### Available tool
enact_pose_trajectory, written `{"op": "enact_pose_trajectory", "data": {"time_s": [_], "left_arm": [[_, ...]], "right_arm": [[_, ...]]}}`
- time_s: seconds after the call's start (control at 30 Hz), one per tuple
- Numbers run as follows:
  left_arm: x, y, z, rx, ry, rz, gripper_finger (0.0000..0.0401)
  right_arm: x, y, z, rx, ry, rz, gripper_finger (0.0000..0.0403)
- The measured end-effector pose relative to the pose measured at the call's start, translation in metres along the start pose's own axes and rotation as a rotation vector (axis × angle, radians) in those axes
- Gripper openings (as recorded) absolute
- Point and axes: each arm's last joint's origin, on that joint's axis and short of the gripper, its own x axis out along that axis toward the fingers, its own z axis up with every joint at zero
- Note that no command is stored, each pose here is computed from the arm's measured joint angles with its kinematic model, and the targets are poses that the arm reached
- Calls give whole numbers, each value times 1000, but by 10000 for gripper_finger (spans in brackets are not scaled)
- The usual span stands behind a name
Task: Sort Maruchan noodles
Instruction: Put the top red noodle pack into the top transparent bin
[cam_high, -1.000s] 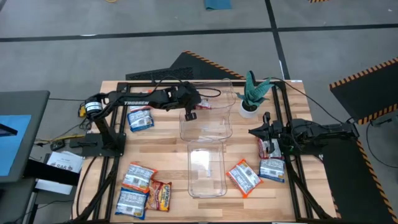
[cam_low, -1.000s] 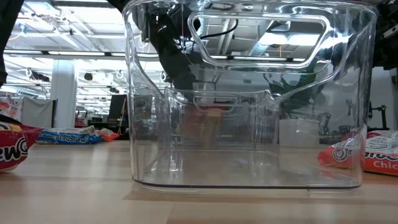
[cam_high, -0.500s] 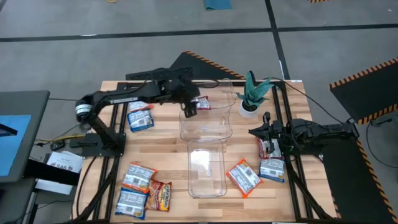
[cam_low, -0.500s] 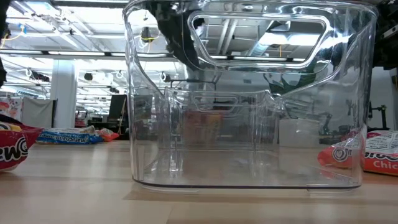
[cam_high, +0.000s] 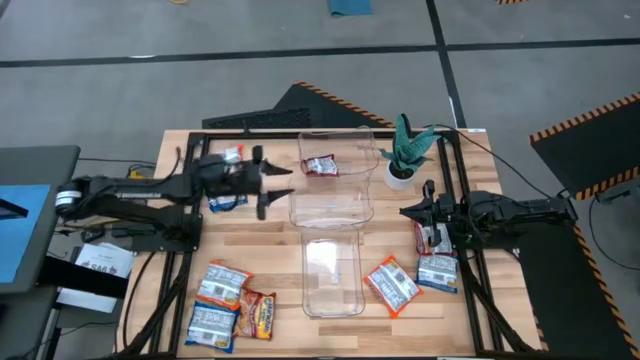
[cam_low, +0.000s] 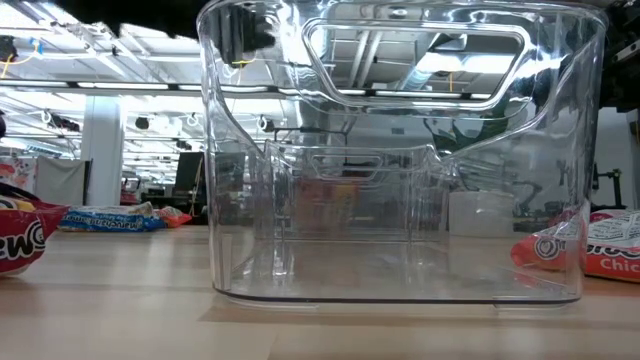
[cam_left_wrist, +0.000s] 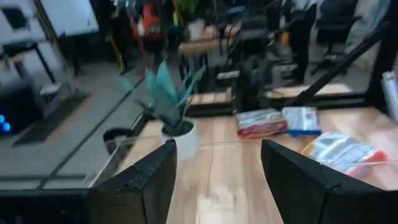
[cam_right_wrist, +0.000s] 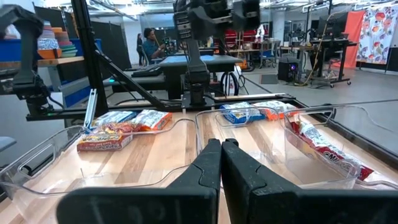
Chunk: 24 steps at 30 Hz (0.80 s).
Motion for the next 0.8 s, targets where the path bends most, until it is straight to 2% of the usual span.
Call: {"op": "enact_pose_trajectory", "data": {"time_s": [0.13, 0.23, 0.47, 0.53, 0.7, 0.8], "left_arm": [[-20, -10, -4, 0, -91, -31, 217], [-30, -15, -7, -7, -116, -46, 217], [-41, -22, -7, -31, -145, -85, 217], [-41, -24, -7, -31, -144, -96, 217], [-40, -27, -8, -30, -132, -113, 217], [-40, -27, -8, -33, -138, -113, 217]], "right_arm": [[0, 0, 0, -12, -1, -1, 38], [0, 0, 4, 53, -45, 1, 38], [-7, -1, 37, 220, -387, 14, 38], [-8, -2, 42, 266, -435, 13, 39], [-1, -1, 53, 296, -303, -12, 67], [6, 0, 60, 295, -126, -53, 101]]}}
